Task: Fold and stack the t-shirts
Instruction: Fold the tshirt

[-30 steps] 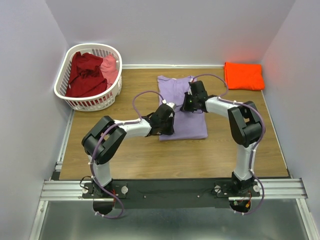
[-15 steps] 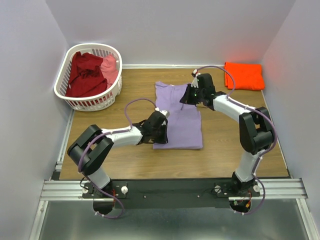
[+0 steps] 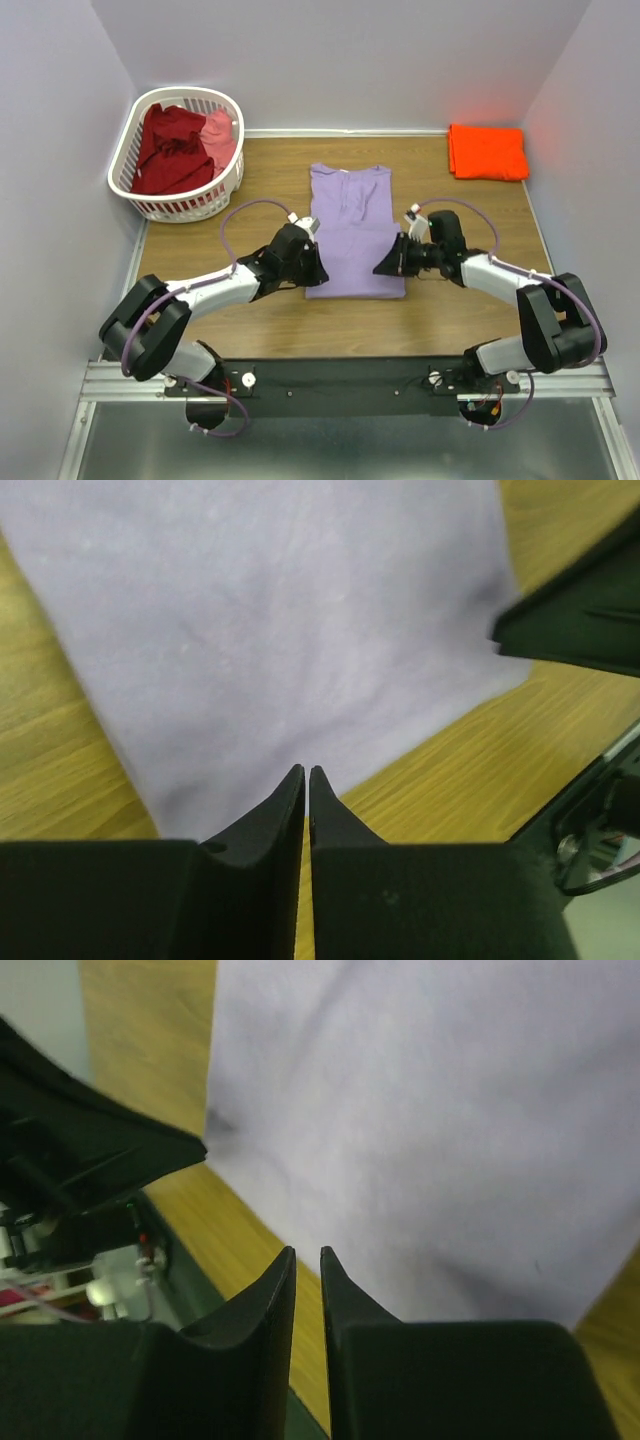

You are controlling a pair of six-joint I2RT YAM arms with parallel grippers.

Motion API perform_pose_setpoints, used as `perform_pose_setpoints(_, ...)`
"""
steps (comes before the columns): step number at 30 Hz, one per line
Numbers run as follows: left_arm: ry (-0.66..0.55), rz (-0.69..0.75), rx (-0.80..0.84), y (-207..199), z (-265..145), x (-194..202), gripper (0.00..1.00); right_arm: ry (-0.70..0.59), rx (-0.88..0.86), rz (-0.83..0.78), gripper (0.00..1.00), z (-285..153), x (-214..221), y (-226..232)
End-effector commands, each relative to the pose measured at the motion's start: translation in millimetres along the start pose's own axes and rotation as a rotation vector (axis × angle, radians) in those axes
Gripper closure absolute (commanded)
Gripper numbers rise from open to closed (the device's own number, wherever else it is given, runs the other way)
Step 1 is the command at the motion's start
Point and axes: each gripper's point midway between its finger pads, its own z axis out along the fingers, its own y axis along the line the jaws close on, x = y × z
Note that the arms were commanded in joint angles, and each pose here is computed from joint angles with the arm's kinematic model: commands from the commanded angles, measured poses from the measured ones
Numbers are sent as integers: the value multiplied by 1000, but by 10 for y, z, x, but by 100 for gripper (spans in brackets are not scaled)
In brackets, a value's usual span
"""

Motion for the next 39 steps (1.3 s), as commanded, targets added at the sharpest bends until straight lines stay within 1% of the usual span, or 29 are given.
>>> perform_pose_setpoints(1, 116, -64, 2, 209, 102, 370, 93, 1, -128, 157, 77, -156, 255, -99)
perform_pose_setpoints(3, 130, -87, -14, 299, 105, 448, 94, 10, -152, 235, 77, -192, 464, -263)
perform_pose_setpoints(4, 141, -100, -23, 368, 102, 524, 94, -14, -131, 291, 77, -225, 454, -382)
perform_pose_setpoints(6, 149, -134, -36, 477, 85, 593, 95, -9, -91, 362, 78, -222, 579, -563)
perform_pose_setpoints(9, 147, -162, -45, 557, 64, 623, 95, -15, -31, 408, 78, -205, 689, -717)
perform_pose_setpoints(12, 146, -174, -43, 572, 14, 653, 95, -24, -22, 413, 77, -220, 690, -750)
perform_pose_setpoints(15, 94, -150, -35, 503, -82, 510, 94, -55, -78, 368, 74, -294, 558, -572)
perform_pose_setpoints(17, 44, -131, -27, 459, -155, 396, 88, -79, -137, 333, 69, -361, 436, -395)
perform_pose_setpoints(18, -6, -117, -4, 383, -241, 275, 82, -109, -174, 282, 67, -424, 337, -260)
perform_pose_setpoints(19, -23, -110, -3, 364, -288, 241, 81, -115, -196, 253, 66, -449, 301, -160)
perform_pose_setpoints(20, -71, -102, 5, 320, -367, 138, 77, -138, -216, 213, 64, -488, 205, -50)
perform_pose_setpoints(22, -109, -106, 6, 309, -431, 76, 73, -130, -261, 193, 63, -477, 201, 116)
perform_pose_setpoints(23, -136, -105, 18, 276, -483, 26, 70, -125, -280, 192, 63, -461, 213, 176)
perform_pose_setpoints(25, -158, -107, 33, 252, -520, 10, 66, -122, -348, 139, 61, -382, 224, 370)
perform_pose_setpoints(27, -170, -111, 43, 240, -530, -2, 65, -104, -350, 130, 60, -254, 244, 452)
perform_pose_setpoints(28, -164, -113, 45, 249, -524, 22, 65, -31, -355, 128, 59, -104, 412, 521)
perform_pose_setpoints(30, -159, -118, 47, 253, -506, 45, 65, 3, -390, 86, 59, 45, 469, 680)
perform_pose_setpoints(31, -156, -120, 48, 262, -496, 65, 65, 45, -388, 99, 59, 196, 552, 716)
perform_pose_setpoints(32, -154, -122, 51, 261, -494, 74, 65, 47, -389, 102, 59, 259, 558, 724)
perform_pose_setpoints(34, -148, -126, 55, 247, -485, 98, 65, 29, -394, 107, 60, 369, 515, 706)
perform_pose_setpoints(37, -157, -133, 56, 244, -503, 99, 65, 38, -336, 168, 60, 564, 563, 480)
perform_pose_setpoints(39, -164, -134, 61, 232, -524, 99, 65, 79, -294, 211, 60, 696, 688, 290)
